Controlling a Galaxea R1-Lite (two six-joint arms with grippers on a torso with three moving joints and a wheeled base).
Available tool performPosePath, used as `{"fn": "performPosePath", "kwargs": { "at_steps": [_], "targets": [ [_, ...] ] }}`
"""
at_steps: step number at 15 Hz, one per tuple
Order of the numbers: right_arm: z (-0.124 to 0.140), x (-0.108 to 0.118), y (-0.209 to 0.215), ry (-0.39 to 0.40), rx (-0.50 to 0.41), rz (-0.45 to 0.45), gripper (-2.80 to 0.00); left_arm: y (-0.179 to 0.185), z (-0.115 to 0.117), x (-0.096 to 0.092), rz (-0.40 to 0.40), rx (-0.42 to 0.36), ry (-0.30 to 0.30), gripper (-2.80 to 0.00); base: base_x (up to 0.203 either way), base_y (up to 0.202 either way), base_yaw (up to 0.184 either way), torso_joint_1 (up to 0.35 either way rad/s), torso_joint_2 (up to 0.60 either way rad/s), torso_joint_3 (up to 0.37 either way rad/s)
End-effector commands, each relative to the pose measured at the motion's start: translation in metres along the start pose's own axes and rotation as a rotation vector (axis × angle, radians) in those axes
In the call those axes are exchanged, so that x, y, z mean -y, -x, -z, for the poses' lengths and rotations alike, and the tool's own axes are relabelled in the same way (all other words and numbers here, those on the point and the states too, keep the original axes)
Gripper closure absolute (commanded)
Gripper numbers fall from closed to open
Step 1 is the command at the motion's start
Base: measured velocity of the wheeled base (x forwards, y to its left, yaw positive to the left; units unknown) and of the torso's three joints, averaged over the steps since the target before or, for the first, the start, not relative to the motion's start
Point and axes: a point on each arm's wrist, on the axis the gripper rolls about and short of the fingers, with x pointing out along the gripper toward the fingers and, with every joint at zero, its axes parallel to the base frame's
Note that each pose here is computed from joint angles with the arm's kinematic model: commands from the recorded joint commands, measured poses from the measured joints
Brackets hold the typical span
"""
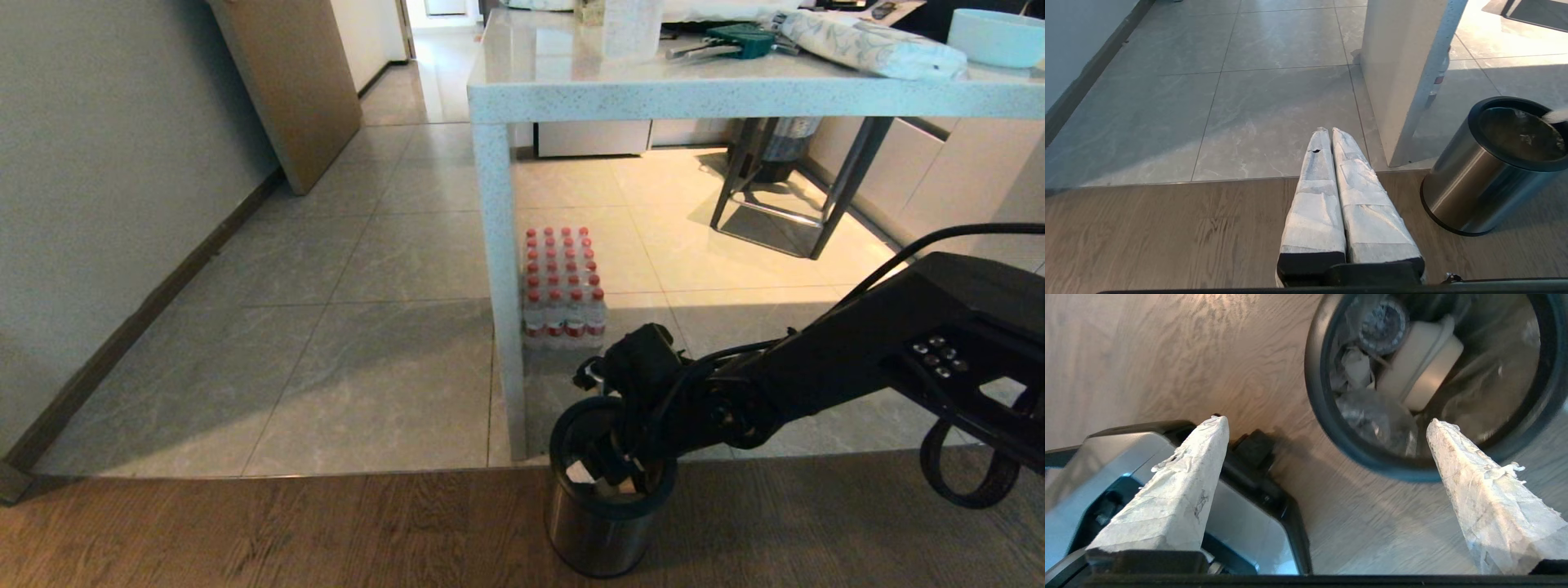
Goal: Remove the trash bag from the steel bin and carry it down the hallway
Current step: Place the outer trash can on the ground
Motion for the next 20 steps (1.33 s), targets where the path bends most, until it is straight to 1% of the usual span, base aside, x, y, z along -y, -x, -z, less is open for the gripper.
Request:
{"fn": "performPosePath", "kwargs": {
  "at_steps": [1, 2, 4, 6, 8, 9, 10, 11, 18, 20],
  "targets": [
    [0.003, 0.003, 0.029, -0.014, 0.04, -0.03, -2.8, 0.0, 0.0, 0.0, 0.0, 0.001, 0.0, 0.0, 0.0, 0.0, 0.0, 0.0, 0.0, 0.0],
    [0.004, 0.004, 0.04, -0.018, 0.051, -0.051, -2.8, 0.0, 0.0, 0.0, 0.0, 0.0, 0.0, 0.0, 0.0, 0.0, 0.0, 0.0, 0.0, 0.0],
    [0.008, 0.007, 0.06, -0.033, 0.057, -0.059, -2.8, 0.0, 0.0, 0.0, 0.0, 0.0, 0.0, 0.0, 0.0, 0.0, 0.0, 0.0, 0.0, 0.0],
    [0.01, 0.012, 0.075, -0.051, 0.034, -0.057, -2.8, 0.0, 0.0, 0.0, 0.0, 0.0, 0.0, 0.0, 0.0, 0.0, 0.0, 0.0, 0.0, 0.0],
    [0.005, 0.016, 0.089, -0.058, 0.063, -0.051, -2.8, 0.0, 0.0, 0.0, 0.0, 0.0, 0.0, 0.0, 0.0, 0.0, 0.0, 0.0, 0.0, 0.0],
    [0.006, 0.016, 0.09, -0.059, 0.062, -0.068, -2.8, 0.0, 0.0, 0.0, 0.0, 0.0, 0.0, 0.0, 0.0, 0.0, 0.0, 0.0, 0.0, 0.0],
    [0.005, 0.015, 0.091, -0.059, 0.07, -0.103, -2.8, 0.0, 0.0, 0.0, 0.0, 0.0, 0.0, 0.0, 0.0, 0.0, 0.0, 0.0, 0.0, 0.0],
    [0.004, 0.015, 0.09, -0.058, 0.073, -0.111, -2.8, 0.0, 0.0, 0.0, 0.0, 0.001, 0.0, 0.0, 0.0, 0.0, 0.0, 0.0, 0.0, 0.0],
    [0.0, 0.014, 0.098, -0.052, 0.095, -0.102, -2.8, 0.0, 0.001, 0.0, 0.001, -0.006, -0.002, 0.0, 0.0, 0.0, 0.0, 0.0, 0.0, 0.0],
    [0.001, 0.014, 0.097, -0.053, 0.092, -0.101, -2.8, 0.0, 0.0, 0.0, 0.002, -0.005, -0.011, 0.0, 0.0, 0.0, 0.0, 0.0, 0.0, 0.0]
  ]
}}
